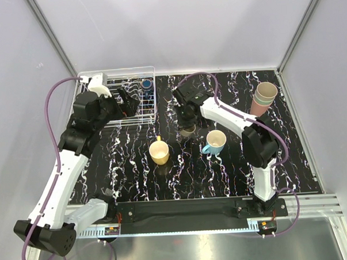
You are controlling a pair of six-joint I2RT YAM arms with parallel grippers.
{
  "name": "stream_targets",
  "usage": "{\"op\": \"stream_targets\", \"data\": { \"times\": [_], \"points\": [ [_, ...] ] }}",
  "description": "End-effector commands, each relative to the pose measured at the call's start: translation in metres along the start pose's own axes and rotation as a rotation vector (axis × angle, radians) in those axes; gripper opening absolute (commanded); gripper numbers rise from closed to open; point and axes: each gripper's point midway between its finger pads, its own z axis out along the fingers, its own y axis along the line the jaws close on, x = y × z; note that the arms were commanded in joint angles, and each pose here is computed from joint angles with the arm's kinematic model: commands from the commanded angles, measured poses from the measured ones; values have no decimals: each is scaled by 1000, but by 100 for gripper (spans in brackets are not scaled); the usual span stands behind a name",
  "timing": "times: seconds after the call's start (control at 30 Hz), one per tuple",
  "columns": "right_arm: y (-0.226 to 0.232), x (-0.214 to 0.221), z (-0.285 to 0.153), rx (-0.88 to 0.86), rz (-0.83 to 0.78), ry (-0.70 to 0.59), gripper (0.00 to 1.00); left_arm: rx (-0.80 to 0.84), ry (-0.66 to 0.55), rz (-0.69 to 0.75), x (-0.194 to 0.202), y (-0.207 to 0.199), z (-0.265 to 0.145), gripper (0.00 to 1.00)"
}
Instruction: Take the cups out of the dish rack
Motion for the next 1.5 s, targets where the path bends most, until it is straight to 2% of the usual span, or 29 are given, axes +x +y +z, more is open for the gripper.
{"op": "stream_targets", "data": {
  "times": [0.0,0.57,0.73,0.9,1.47],
  "points": [
    [7,-22,-3,7,-19,-76,0,-17,-50,40,-8,6,0,99],
    [-5,-12,39,99,-3,-31,10,-12,-44,72,0,9,3,99],
    [-4,-12,41,100,-1,-32,20,-2,-29,83,4,9,7,99],
    [-2,-16,37,97,4,-37,23,4,-22,86,5,8,9,99],
    [-1,-17,39,96,5,-33,27,-14,6,128,18,17,15,99]
  ]
}}
